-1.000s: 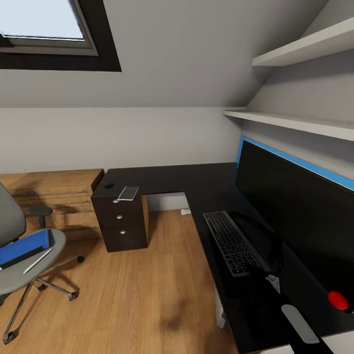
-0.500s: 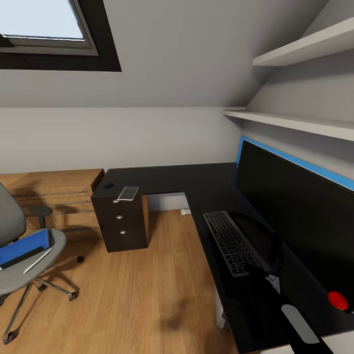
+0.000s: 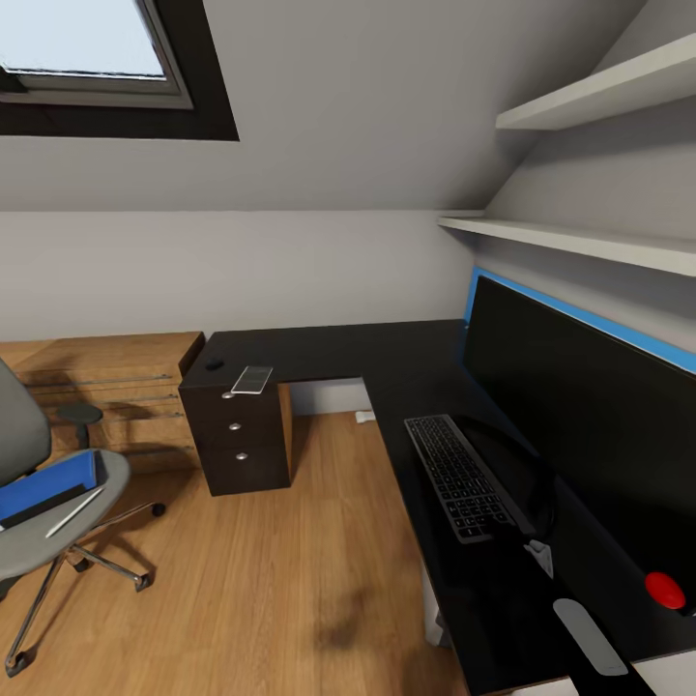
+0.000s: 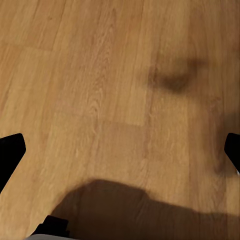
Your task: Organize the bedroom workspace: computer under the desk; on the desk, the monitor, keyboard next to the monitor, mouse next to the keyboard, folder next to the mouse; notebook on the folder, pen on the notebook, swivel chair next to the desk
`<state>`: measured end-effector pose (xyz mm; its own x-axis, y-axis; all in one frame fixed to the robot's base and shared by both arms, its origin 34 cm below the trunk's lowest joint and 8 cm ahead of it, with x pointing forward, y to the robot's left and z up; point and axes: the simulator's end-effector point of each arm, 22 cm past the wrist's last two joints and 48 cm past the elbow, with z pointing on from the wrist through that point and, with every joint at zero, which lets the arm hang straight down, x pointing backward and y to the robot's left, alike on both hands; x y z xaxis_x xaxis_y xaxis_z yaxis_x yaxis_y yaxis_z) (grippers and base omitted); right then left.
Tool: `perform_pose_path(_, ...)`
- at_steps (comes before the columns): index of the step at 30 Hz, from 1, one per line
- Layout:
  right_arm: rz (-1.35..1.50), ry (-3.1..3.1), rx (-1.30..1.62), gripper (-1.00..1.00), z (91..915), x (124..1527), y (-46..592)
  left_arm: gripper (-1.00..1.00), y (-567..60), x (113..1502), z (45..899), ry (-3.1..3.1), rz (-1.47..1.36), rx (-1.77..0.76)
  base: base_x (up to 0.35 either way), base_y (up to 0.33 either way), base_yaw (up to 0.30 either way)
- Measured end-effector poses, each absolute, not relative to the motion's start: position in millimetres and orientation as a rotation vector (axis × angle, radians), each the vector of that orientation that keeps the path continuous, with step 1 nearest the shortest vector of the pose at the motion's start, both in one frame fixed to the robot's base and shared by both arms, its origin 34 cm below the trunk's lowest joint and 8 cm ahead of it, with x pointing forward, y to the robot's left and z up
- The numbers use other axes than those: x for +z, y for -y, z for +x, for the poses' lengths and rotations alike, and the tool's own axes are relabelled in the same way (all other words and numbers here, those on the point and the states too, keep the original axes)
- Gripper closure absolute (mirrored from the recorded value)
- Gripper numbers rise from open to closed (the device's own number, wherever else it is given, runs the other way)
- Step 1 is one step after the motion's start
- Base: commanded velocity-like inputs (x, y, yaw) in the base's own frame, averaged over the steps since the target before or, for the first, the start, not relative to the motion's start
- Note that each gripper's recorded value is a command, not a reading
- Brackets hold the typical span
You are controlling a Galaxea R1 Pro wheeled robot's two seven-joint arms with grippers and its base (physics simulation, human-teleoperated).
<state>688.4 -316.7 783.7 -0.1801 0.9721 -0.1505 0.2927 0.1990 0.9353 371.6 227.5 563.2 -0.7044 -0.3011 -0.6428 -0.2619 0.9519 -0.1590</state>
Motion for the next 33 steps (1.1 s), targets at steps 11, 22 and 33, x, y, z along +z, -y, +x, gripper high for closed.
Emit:
perform_pose_path(11,1.219,-1.628,1.024,1.00,689,781,317,-1.00,-228,559,371,-2.387,-0.394,-0.071,0.000,0.000,0.000)
perform_pose_path(22,1.218,-1.628,1.024,1.00,689,781,317,-1.00,-228,559,372,-2.386,-0.394,-0.071,0.000,0.000,0.000)
perform_pose_path(33,1.217,-1.617,1.033,1.00,690,776,317,-1.00,-228,551,372,-2.385,-0.394,-0.071,0.000,0.000,0.000)
